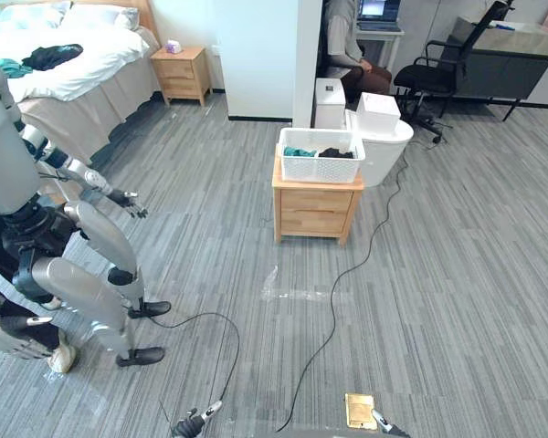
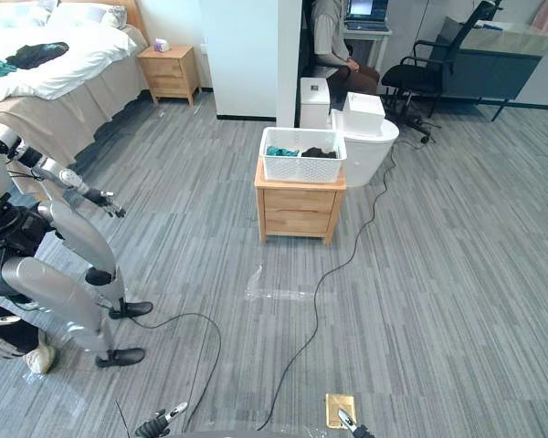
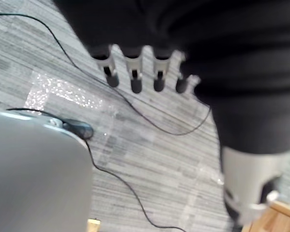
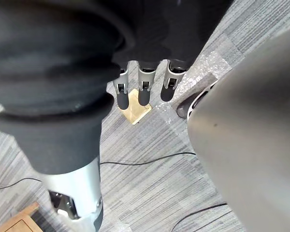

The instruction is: Pick up the laundry basket with both hands and put the clothes into the washing machine.

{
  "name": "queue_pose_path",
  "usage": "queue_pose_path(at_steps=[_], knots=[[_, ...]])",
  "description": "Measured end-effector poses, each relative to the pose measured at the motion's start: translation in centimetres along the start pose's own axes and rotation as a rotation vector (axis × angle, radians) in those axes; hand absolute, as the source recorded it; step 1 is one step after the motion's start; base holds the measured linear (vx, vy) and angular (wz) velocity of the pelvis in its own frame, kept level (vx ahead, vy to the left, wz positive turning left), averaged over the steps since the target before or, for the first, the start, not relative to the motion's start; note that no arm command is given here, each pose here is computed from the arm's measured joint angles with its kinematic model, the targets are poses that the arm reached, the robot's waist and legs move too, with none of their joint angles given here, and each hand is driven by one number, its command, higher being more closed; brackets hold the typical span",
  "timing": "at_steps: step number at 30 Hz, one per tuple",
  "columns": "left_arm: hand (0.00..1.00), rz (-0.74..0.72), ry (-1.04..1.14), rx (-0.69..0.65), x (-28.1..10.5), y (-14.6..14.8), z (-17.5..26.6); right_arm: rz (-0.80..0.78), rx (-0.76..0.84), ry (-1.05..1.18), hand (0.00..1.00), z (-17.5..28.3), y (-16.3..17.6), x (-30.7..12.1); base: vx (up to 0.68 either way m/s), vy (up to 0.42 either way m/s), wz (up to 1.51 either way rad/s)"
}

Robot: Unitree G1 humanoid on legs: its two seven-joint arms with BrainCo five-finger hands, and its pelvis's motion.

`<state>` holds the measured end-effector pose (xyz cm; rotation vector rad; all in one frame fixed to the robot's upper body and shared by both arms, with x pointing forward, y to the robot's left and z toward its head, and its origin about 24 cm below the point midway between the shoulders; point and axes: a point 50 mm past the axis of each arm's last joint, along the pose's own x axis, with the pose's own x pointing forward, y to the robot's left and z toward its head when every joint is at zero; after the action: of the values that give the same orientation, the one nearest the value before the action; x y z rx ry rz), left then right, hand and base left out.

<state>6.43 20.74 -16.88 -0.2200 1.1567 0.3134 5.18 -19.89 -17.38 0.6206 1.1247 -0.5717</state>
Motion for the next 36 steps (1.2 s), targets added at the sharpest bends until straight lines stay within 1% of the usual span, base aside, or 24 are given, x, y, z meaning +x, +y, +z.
queue_pose_path(at_steps=[36], knots=[[0.0, -0.001, -0.005, 0.0, -0.01, -0.03, 0.0, 0.006, 0.005, 0.001, 0.0, -0.11, -0.12, -0.05, 0.0, 0.0, 0.0]])
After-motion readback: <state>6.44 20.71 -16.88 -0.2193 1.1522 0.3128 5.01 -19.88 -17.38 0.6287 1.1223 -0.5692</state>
